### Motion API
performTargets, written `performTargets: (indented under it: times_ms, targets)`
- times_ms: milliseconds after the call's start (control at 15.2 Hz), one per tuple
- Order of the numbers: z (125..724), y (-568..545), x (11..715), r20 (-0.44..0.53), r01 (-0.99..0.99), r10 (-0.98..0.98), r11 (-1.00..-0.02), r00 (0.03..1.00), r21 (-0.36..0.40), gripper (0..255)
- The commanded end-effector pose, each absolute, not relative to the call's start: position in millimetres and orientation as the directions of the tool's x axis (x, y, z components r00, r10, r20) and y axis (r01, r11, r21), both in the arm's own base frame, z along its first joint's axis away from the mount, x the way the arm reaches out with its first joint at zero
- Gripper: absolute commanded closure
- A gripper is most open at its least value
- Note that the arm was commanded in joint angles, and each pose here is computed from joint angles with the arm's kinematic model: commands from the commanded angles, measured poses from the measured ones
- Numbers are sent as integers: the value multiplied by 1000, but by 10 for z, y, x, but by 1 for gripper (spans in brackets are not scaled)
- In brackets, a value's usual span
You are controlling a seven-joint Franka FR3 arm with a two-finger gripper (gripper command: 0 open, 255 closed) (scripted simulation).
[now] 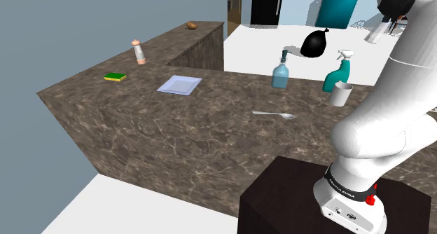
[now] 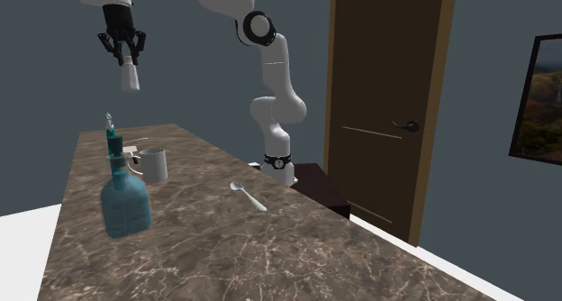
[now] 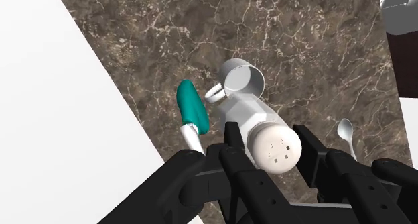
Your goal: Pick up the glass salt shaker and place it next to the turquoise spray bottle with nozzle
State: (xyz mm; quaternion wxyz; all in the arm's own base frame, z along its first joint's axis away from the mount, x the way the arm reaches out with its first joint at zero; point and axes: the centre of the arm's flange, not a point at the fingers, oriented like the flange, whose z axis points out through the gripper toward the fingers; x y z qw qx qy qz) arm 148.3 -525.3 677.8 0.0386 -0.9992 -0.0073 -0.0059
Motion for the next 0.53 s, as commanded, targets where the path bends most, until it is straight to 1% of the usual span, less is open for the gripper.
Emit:
performTargets:
  times_ms: [0,462]
  targets:
    - [6732,-5356,1427,12,19,18,-997,1000,-76,255]
    - [6362,-5356,1427,12,19,18,-997,1000,-76,255]
